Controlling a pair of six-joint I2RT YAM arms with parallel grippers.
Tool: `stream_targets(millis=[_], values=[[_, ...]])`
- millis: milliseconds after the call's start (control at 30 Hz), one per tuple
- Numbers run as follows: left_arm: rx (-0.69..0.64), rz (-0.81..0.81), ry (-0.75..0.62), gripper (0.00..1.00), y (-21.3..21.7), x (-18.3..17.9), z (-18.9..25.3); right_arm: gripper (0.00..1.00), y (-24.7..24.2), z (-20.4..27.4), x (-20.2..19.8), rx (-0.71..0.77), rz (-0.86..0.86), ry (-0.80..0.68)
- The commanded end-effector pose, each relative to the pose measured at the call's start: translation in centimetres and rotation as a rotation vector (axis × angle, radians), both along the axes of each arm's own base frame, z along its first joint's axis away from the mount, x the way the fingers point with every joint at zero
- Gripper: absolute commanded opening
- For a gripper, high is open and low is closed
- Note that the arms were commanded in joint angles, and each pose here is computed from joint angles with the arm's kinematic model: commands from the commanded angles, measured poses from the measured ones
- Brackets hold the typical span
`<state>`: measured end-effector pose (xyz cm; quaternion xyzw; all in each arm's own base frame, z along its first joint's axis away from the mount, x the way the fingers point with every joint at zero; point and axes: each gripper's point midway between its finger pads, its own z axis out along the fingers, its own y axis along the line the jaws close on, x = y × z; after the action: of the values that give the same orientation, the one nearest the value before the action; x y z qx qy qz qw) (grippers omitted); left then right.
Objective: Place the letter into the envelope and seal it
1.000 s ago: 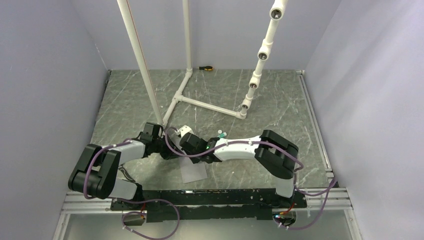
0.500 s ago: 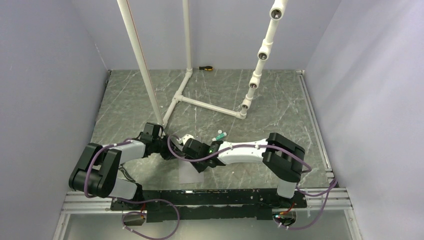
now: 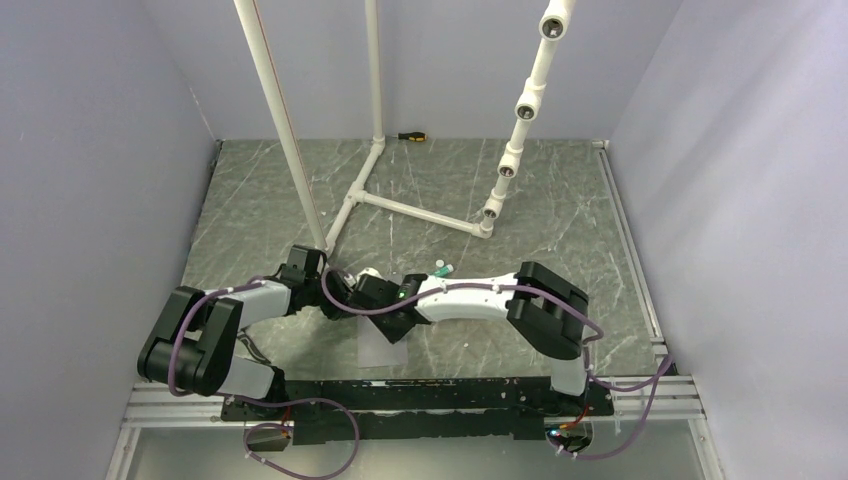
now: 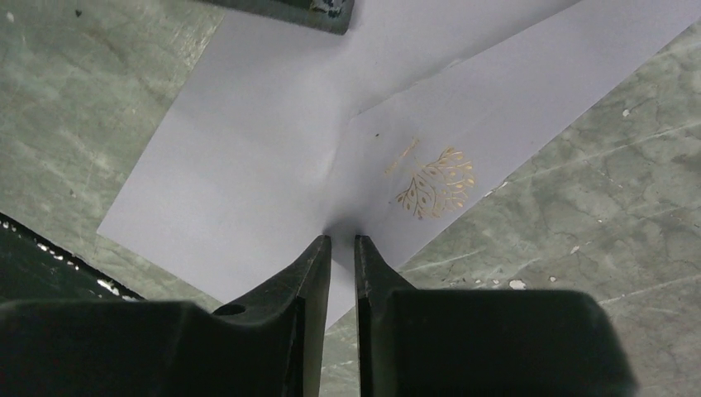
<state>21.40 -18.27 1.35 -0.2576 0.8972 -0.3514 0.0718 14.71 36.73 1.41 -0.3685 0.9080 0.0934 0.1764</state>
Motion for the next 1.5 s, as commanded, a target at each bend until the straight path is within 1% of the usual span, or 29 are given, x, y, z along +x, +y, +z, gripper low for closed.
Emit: stream_targets(millis=[0, 133, 333, 633, 933, 1267, 1467], values=[[0.165, 0.025, 0.119, 0.03, 2.8, -2.9, -3.5, 0.18, -2.3, -3.7, 2.0, -0.130, -0.092, -0.018], [0.167, 0.024, 0.115, 0.03, 2.9, -2.8, -3.4, 0.16, -1.0, -3.1, 3.2, -0.085, -0.100, -0.036], [0.171, 0.026, 0.117, 0.03, 3.0, -2.8, -3.4, 0.16, 1.1, -2.8, 3.9, -0.036, -0.096, -0.037], [0.164, 0.031, 0.121, 0.03, 3.1, -2.9, -3.5, 0.16, 1.3, -3.0, 4.5, -0.029, -0.114, -0.019], [0.160, 0.037, 0.125, 0.03, 3.0, -2.9, -3.6, 0.18, 1.5, -3.3, 5.1, -0.078, -0.131, -0.025], [0.161, 0.041, 0.130, 0.03, 3.1, -2.9, -3.8, 0.18, 0.9, -4.3, 5.5, -0.124, -0.159, -0.025], [0.161, 0.043, 0.137, 0.03, 3.2, -3.0, -3.9, 0.21, 0.6, -5.2, 6.4, -0.159, -0.196, -0.023]])
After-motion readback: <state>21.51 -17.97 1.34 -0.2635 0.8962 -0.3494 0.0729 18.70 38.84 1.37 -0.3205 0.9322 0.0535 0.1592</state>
